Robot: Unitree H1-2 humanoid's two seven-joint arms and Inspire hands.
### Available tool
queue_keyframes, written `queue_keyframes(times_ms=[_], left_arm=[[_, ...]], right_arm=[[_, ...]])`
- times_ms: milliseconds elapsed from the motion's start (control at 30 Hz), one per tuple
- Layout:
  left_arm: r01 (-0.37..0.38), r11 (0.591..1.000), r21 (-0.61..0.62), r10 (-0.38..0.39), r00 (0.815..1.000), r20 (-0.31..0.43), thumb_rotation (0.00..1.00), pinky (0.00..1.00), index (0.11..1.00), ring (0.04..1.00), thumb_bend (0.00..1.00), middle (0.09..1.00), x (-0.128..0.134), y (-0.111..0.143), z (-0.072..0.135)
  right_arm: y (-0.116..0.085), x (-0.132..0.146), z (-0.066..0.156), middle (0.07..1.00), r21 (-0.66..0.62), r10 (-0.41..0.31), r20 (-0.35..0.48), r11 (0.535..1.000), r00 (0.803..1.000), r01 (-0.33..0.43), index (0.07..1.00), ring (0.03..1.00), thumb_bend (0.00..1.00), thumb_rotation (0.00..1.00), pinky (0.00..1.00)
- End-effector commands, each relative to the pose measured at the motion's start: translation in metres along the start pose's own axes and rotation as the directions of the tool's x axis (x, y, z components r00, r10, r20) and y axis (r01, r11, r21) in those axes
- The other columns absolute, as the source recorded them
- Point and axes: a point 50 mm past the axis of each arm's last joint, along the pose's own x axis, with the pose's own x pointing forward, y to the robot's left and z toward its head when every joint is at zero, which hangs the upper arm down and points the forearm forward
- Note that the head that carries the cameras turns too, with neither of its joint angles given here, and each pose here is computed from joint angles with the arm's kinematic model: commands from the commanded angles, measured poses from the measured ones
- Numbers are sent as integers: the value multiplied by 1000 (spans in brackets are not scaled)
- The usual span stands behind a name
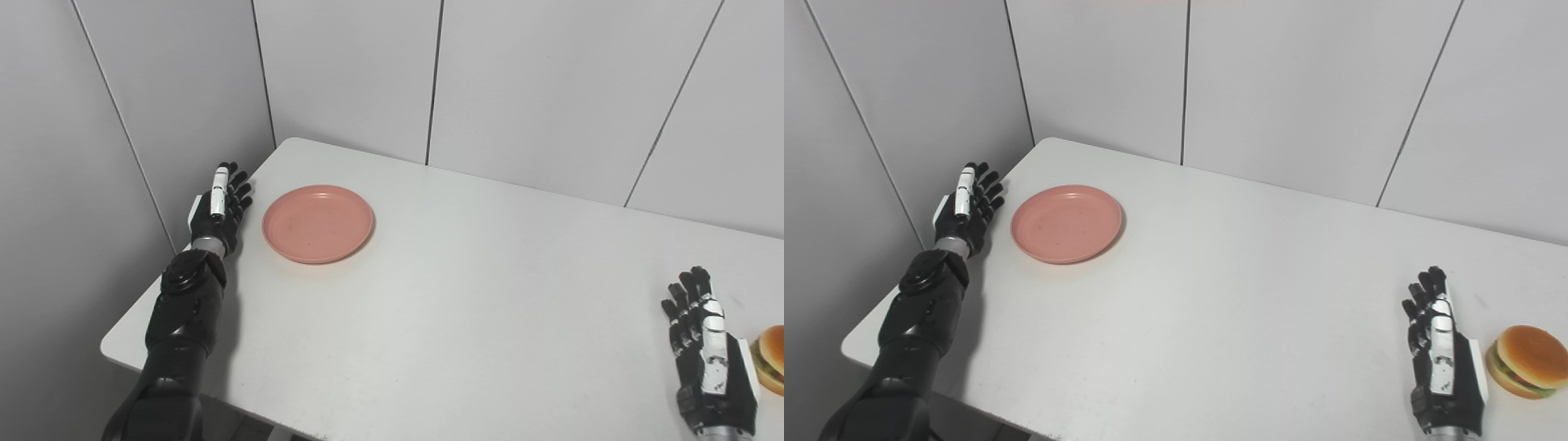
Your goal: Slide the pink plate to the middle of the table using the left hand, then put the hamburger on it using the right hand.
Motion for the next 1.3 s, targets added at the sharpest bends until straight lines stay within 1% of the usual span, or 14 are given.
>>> queue_keyframes(times_ms=[0, 33, 100, 233, 433, 600, 767, 900, 1067, 1267], left_arm=[[45, 999, -12, -44, 999, 31, 1000, 954, 923, 934, 378, 933, 7, -13, 12], [44, 999, -17, -44, 999, 24, 1000, 926, 912, 918, 372, 921, 7, -15, 11], [45, 999, -24, -44, 999, 12, 1000, 905, 903, 904, 363, 910, 4, -19, 8], [58, 998, -31, -58, 998, -2, 1000, 896, 890, 889, 380, 895, 2, -25, 0], [90, 995, -47, -91, 996, -21, 1000, 893, 889, 889, 367, 894, -4, -36, -11], [122, 989, -80, -127, 991, -53, 1000, 935, 904, 911, 353, 908, -7, -44, -21], [132, 986, -103, -140, 988, -71, 1000, 929, 904, 907, 338, 909, -12, -52, -31], [136, 981, -137, -149, 985, -91, 1000, 936, 908, 908, 349, 909, -13, -60, -37], [163, 974, -156, -180, 978, -101, 1000, 918, 902, 897, 359, 900, -17, -69, -44], [192, 967, -170, -212, 971, -110, 1000, 917, 899, 892, 355, 894, -23, -86, -50]], right_arm=[[2, -21, -21, 1000, 34, -20, -84, 999, 996, 23, 1000, 1000, 204, 1000, 1000], [2, -21, -21, 1000, 34, -23, -85, 999, 996, 26, 1000, 1000, 207, 1000, 1000], [3, -21, -21, 1000, 35, -23, -85, 999, 996, 26, 1000, 1000, 208, 1000, 1000], [3, -21, -20, 1000, 42, -21, -84, 999, 996, 24, 1000, 1000, 210, 1000, 1000], [3, -20, -21, 1000, 33, -17, -83, 999, 996, 20, 1000, 1000, 211, 1000, 1000], [6, -20, -21, 999, 30, -18, -86, 999, 996, 20, 1000, 1000, 205, 1000, 1000], [7, -20, -22, 995, 35, -18, -79, 999, 997, 21, 1000, 1000, 197, 1000, 1000], [9, -20, -21, 991, 37, -23, -77, 999, 997, 26, 1000, 1000, 196, 1000, 1000], [9, -20, -21, 994, 34, -16, -87, 999, 996, 19, 999, 1000, 222, 1000, 1000], [10, -20, -21, 986, 21, -16, -74, 1000, 997, 18, 993, 993, 230, 1000, 1000]])
